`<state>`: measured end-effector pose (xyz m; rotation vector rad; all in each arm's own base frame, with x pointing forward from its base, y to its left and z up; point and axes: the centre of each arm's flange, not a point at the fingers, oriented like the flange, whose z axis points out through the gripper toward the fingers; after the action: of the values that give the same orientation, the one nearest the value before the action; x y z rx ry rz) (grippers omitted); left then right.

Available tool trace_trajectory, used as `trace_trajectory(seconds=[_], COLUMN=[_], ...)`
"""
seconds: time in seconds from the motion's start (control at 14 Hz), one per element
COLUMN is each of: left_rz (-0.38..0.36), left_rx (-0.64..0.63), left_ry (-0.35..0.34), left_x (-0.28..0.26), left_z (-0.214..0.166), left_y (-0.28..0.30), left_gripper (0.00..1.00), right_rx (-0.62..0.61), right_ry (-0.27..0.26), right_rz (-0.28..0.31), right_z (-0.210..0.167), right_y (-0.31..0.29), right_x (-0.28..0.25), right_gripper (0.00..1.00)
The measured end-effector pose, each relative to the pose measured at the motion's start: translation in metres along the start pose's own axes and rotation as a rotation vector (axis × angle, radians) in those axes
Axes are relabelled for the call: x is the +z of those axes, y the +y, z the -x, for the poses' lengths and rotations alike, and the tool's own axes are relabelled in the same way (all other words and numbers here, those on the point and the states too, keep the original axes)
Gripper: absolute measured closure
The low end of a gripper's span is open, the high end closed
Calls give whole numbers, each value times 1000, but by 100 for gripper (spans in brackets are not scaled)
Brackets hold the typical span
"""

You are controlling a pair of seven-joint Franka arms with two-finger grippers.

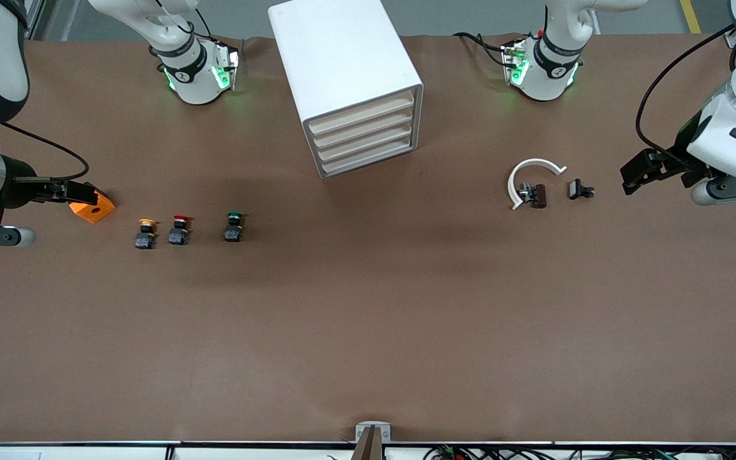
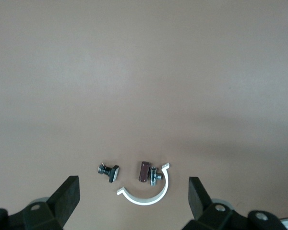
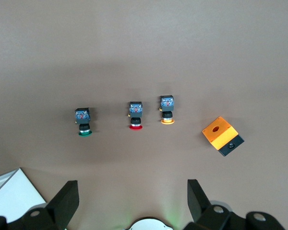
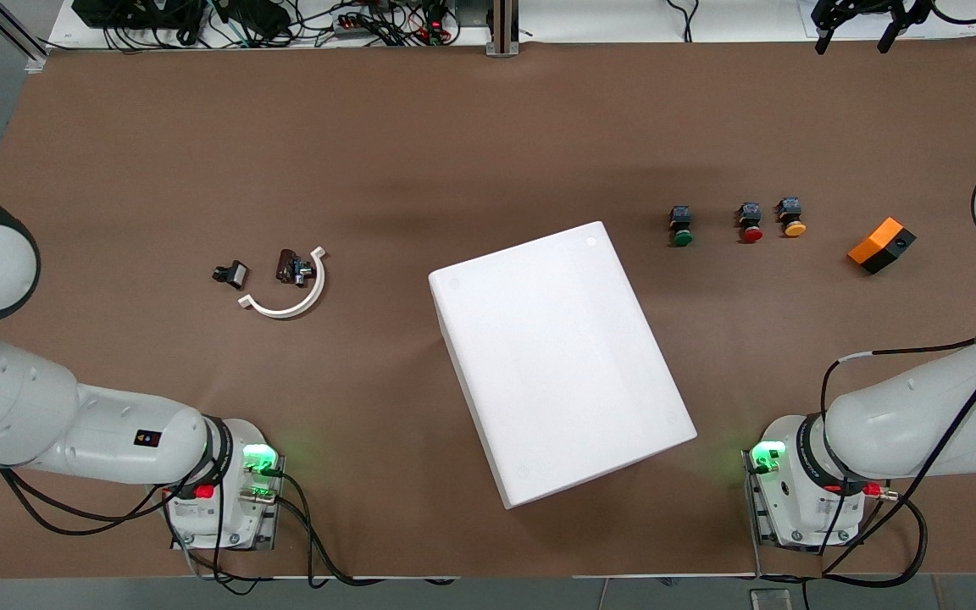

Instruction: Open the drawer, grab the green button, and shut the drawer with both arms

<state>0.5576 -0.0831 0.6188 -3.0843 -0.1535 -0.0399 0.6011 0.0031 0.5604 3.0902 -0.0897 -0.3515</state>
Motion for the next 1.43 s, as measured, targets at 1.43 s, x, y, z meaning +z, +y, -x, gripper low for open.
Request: trace_trajectory(seconds=[1.43], left_rz=[-20], left_rx=[80], left_ry=[24], left_x=[-10], left_z=[43], left_y=[-15], left_gripper=[0], right_rx=[10], right_ry=[85], right_rz=[-30], right_z=[65], right_y=[49], right_x=[-93], right_gripper=[0])
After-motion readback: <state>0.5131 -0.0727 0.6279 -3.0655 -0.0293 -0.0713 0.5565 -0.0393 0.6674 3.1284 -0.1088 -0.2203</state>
